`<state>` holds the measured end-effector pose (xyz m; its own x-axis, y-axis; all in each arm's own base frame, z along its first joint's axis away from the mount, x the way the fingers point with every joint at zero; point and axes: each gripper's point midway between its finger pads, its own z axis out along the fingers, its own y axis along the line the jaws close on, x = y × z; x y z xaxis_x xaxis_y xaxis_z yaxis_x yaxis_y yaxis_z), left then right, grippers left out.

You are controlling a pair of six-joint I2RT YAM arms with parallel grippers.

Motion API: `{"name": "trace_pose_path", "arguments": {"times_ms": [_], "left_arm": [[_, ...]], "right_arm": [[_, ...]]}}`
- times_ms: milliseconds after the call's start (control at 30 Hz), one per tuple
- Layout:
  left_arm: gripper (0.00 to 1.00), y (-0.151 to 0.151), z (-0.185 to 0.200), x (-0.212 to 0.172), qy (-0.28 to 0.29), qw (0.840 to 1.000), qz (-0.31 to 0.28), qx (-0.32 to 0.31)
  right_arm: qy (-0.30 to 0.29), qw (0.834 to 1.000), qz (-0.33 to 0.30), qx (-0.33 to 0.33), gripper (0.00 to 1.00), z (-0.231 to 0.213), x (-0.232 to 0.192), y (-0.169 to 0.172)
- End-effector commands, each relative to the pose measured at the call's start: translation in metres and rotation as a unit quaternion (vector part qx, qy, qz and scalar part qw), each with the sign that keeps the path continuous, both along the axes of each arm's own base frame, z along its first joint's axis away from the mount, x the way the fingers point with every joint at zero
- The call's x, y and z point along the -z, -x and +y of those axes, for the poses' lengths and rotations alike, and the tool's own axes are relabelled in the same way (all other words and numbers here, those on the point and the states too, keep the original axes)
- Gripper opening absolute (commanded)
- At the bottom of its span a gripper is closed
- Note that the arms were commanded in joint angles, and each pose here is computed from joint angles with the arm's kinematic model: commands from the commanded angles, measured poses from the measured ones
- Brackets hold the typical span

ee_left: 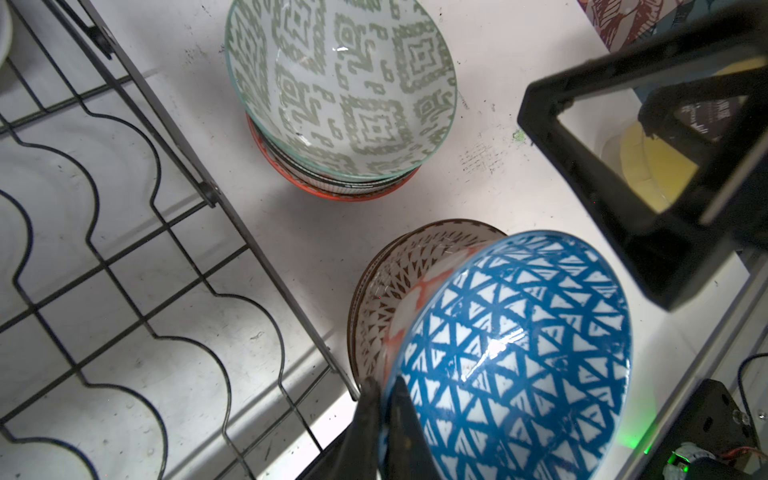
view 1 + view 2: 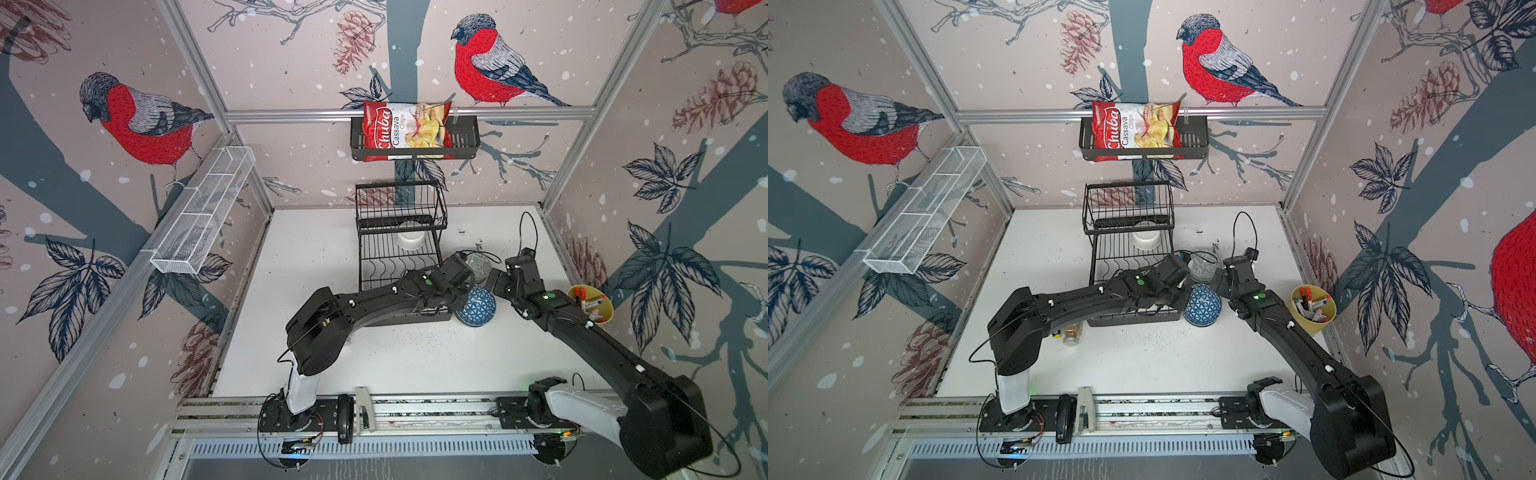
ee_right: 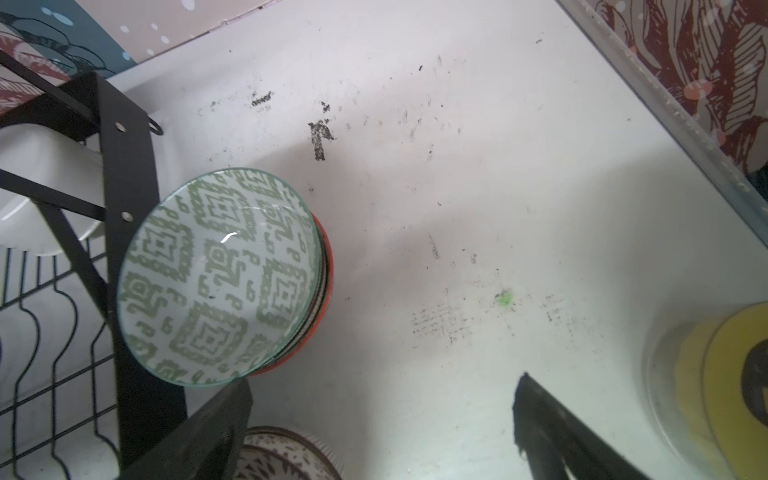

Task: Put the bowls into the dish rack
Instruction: 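Grasp the blue bowl rim with the left gripper and lift it off the stack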

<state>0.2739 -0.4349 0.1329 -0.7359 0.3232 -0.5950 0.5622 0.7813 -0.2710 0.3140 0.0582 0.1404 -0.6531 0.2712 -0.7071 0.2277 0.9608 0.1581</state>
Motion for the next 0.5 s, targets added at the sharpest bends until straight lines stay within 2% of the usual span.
{"name": "trace_pose_path", "arguments": {"times_ms": [0,467], "left_arm": [[0.0,-0.004,-0.006,-0.02,0.036,0.999,-0.021,-0.002],[0.0,-0.02,0.044,-0.035,0.088,0.995,-0.015,-0.051]], "right_arm": [[-0.014,1.0,-0.017,-0.013,0.99,0.006,-0.013,-0.003],[-0.065,0.989,-0.065,-0.115,0.99,0.047,-0.047,-0.009]]}}
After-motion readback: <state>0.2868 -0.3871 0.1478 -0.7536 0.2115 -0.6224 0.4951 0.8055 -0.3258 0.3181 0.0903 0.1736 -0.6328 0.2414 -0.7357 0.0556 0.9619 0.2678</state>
